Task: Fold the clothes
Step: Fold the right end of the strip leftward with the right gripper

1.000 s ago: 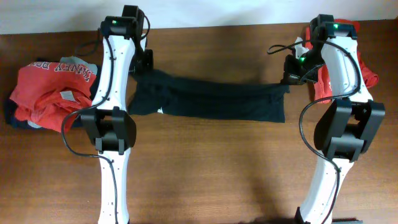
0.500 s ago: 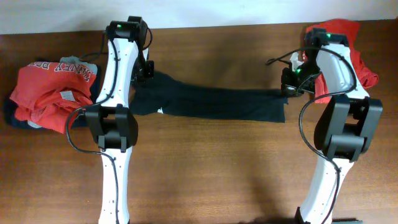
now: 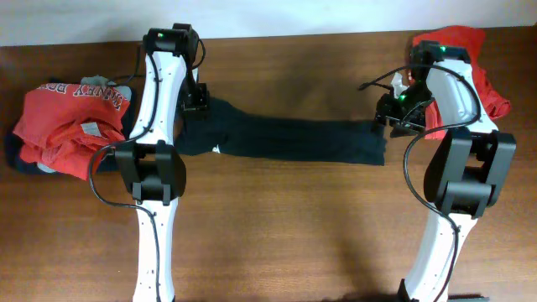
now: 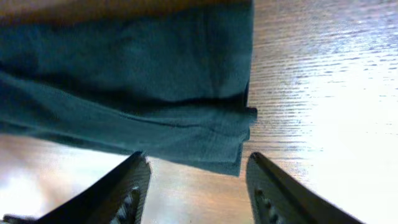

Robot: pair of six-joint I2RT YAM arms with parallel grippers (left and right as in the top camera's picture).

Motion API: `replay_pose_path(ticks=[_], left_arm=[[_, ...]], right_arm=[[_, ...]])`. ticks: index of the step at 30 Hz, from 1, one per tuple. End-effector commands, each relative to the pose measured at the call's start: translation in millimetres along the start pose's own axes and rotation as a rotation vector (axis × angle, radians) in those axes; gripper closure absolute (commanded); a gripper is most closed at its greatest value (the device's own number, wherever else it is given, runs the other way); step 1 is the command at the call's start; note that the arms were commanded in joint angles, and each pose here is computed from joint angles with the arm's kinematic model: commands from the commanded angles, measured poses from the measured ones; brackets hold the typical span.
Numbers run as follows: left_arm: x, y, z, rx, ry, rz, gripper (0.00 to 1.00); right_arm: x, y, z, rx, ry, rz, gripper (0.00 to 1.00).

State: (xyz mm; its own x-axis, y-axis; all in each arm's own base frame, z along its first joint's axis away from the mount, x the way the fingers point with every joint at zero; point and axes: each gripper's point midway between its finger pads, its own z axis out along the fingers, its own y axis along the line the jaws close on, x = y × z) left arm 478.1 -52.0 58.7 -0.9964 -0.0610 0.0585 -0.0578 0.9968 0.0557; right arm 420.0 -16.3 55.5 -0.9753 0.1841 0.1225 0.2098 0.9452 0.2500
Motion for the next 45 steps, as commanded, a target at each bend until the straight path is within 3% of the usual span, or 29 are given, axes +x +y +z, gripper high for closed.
replay_pose_path(ticks=[1, 9, 18, 28, 34, 39, 41, 45], left_arm=[[0.0, 0.5, 3.4, -0.005, 0.007, -0.023, 0.27], [-9.4, 24.7, -19.6, -0.066, -0.072, -0.085, 0.20], [-27.1, 40.9, -133.9, -0.003, -0.400, -0.147, 0.13], [-4.9, 47.9, -228.8, 0.043, -0.625, -0.163, 0.13], [9.9, 51.7, -254.4, 0.050, -0.673, -0.163, 0.13], [13.0, 57.6, -255.0, 0.016, -0.671, -0.166, 0.13], [12.9, 61.5, -255.4, -0.005, -0.674, -0.174, 0.13], [12.8, 67.3, -256.1, -0.037, -0.679, -0.185, 0.13]], right_arm=[[2.0, -2.6, -1.2, 0.009, 0.003, -0.006, 0.38], [-3.4, -4.6, -0.4, 0.006, -0.019, -0.007, 0.29], [3.2, -9.2, 27.7, -0.012, 0.006, -0.004, 0.25], [5.8, -5.1, 57.4, -0.060, 0.001, -0.003, 0.26], [17.7, 9.0, 77.7, -0.093, 0.032, -0.009, 0.42], [21.6, 12.5, 82.5, -0.096, 0.043, -0.013, 0.83], [19.7, 10.8, 81.7, -0.097, 0.036, -0.010, 0.94], [13.6, -2.9, 74.8, -0.105, 0.017, 0.028, 0.96]])
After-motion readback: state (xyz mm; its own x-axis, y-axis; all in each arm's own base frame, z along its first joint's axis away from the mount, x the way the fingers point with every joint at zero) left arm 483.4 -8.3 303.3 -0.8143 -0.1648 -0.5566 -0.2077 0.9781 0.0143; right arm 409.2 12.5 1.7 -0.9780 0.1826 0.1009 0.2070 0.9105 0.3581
